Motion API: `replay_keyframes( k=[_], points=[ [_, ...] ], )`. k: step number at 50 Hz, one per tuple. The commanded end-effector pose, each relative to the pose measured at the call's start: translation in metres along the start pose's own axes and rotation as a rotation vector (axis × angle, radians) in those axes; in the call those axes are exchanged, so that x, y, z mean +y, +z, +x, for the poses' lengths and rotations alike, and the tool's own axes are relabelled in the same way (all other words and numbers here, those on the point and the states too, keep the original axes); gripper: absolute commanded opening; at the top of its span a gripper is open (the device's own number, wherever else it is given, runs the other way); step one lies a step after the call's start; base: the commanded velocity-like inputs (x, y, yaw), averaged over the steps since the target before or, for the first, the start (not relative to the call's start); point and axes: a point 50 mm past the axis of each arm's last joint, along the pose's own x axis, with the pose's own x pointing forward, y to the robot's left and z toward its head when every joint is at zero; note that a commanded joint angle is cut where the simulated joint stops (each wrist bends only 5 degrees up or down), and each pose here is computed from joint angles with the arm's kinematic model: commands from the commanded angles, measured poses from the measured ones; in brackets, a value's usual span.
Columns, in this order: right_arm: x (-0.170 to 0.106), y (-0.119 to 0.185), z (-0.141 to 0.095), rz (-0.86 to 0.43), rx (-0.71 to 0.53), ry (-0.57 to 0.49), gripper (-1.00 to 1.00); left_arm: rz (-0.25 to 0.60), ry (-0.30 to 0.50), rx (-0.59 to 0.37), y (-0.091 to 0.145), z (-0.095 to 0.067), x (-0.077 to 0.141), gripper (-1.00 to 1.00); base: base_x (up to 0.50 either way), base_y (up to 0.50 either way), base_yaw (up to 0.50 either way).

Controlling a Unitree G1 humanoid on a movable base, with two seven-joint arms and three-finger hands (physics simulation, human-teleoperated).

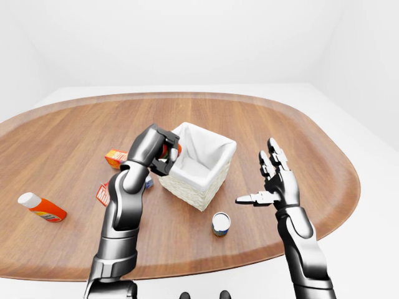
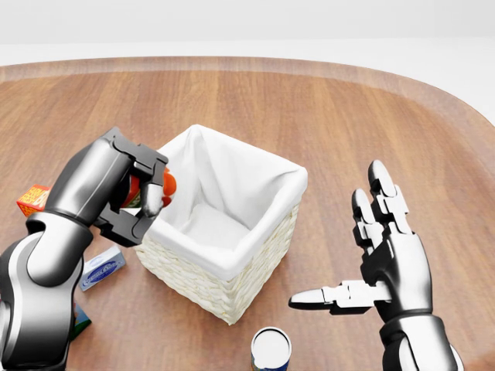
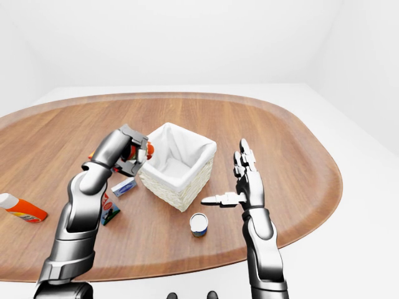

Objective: Pick up the tomato sauce, and put it in the basket.

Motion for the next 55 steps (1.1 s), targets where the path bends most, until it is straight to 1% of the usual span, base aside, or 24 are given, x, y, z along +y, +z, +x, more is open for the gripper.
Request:
replay_keyframes(
  k=[1,7,12,19,23,26,27,29,35,37,40,43,46,48,50,52,55],
  points=[
    [0.0,0.0,0.0,0.0,-0.002,-0.001,1.0,-0.017,-0.034,0.043,-0.012,0.016,0.0,-1.0,0.0,0.0,0.0],
    [-0.001,0.002,0.0,0.001,-0.006,0.0,1.0,-0.017,-0.054,0.076,-0.02,0.025,0.003,-1.0,0.0,0.0,0.0],
    [0.0,0.0,0.0,0.001,-0.002,-0.001,1.0,-0.008,-0.058,0.075,-0.018,0.031,0.007,-1.0,0.0,0.0,0.0],
    [-0.001,0.001,0.0,0.001,-0.005,-0.001,1.0,0.008,-0.082,0.066,-0.011,0.045,0.011,-1.0,0.0,0.0,0.0],
    [0.0,0.001,0.0,0.001,-0.004,-0.001,1.0,0.0,-0.104,0.081,-0.013,0.052,0.008,-1.0,0.0,0.0,0.0],
    [-0.001,0.001,0.0,0.002,-0.003,-0.001,1.0,0.003,-0.137,0.12,-0.019,0.059,0.002,-1.0,0.0,0.0,0.0],
    [-0.001,0.001,0.0,0.002,-0.006,-0.001,1.0,-0.012,-0.148,0.141,-0.022,0.064,-0.001,-1.0,0.0,0.0,0.0],
    [-0.001,0.003,0.0,0.002,-0.012,-0.002,1.0,-0.016,-0.156,0.156,-0.023,0.069,-0.002,-1.0,0.0,0.0,0.0],
    [-0.001,0.003,0.001,0.003,-0.015,-0.003,1.0,-0.026,-0.174,0.178,-0.025,0.074,-0.005,-1.0,0.0,0.0,0.0],
    [-0.001,0.002,0.003,0.005,-0.009,-0.008,1.0,-0.05,-0.187,0.199,-0.027,0.079,-0.006,-1.0,0.0,0.0,0.0],
    [-0.001,0.003,0.003,0.005,-0.013,-0.006,1.0,-0.08,-0.204,0.182,-0.023,0.08,-0.007,-1.0,0.0,0.0,0.0],
    [-0.002,0.002,0.003,0.004,-0.008,-0.008,1.0,-0.083,-0.214,0.163,-0.019,0.081,-0.007,-1.0,0.0,0.0,0.0],
    [-0.001,0.003,0.002,0.005,-0.014,-0.007,1.0,-0.093,-0.237,0.163,-0.018,0.083,-0.009,-1.0,0.0,0.0,0.0],
    [-0.001,0.001,0.002,0.004,-0.004,-0.006,1.0,-0.145,-0.273,0.174,-0.019,0.086,-0.012,-1.0,0.0,0.0,0.0],
    [-0.001,0.0,0.003,0.004,0.0,-0.006,1.0,-0.161,-0.284,0.189,-0.021,0.088,-0.014,-1.0,0.0,0.0,0.0],
    [-0.002,0.0,0.003,0.005,-0.001,-0.007,1.0,-0.185,-0.309,0.181,-0.018,0.091,-0.015,-1.0,0.0,0.0,0.0],
    [-0.001,0.003,0.002,0.004,-0.012,-0.006,1.0,-0.183,-0.324,0.165,-0.012,0.094,-0.014,-1.0,0.0,0.0,0.0]
  ],
)
